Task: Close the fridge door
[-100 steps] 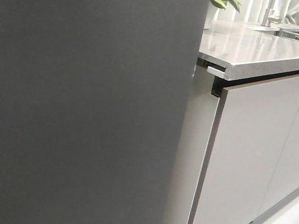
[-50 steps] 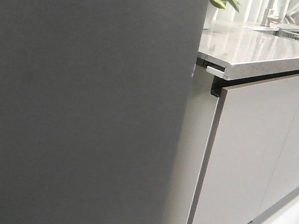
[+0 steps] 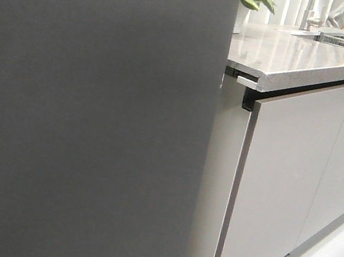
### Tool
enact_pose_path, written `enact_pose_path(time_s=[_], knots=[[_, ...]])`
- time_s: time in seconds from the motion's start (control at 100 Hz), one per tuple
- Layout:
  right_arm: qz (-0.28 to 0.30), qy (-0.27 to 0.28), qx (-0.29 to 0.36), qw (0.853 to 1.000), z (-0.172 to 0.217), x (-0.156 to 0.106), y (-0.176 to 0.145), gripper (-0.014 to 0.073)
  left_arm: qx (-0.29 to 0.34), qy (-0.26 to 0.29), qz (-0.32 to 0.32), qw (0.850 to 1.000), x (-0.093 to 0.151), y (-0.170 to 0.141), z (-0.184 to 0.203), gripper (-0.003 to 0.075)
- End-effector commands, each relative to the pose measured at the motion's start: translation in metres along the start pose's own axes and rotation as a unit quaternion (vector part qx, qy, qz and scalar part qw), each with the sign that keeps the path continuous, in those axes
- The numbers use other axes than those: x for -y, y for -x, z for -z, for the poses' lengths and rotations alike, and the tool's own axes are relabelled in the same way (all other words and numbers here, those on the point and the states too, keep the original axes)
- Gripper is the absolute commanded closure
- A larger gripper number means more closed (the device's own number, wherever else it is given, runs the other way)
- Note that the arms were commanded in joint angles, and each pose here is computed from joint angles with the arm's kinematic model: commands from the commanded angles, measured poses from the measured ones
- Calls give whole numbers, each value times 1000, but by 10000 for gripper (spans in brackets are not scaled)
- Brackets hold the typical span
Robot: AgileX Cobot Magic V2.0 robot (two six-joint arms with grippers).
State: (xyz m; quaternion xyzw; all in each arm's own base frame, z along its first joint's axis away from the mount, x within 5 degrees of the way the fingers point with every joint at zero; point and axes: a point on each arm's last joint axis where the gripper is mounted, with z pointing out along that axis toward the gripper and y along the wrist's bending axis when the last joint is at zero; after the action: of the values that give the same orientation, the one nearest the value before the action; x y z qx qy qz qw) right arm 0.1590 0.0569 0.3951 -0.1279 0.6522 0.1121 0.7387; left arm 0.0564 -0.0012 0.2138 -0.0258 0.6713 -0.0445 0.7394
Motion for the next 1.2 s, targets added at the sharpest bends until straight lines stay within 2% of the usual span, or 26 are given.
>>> enact_pose_path(time_s=[0.0, 0.33, 0.699, 0.869, 1.189], knots=[[15, -28, 56, 998, 28, 7, 0, 671, 15, -2, 3, 1000, 0, -4, -2, 741], [33, -126, 59, 990, 106, 15, -77, 671, 15, -2, 3, 1000, 0, -4, -2, 741], [38, -171, 36, 984, 131, 13, -147, 671, 15, -2, 3, 1000, 0, -4, -2, 741], [39, -172, 41, 983, 136, 12, -161, 671, 15, -2, 3, 1000, 0, -4, -2, 741], [41, -173, 52, 983, 138, 11, -160, 671, 15, -2, 3, 1000, 0, -4, -2, 741]])
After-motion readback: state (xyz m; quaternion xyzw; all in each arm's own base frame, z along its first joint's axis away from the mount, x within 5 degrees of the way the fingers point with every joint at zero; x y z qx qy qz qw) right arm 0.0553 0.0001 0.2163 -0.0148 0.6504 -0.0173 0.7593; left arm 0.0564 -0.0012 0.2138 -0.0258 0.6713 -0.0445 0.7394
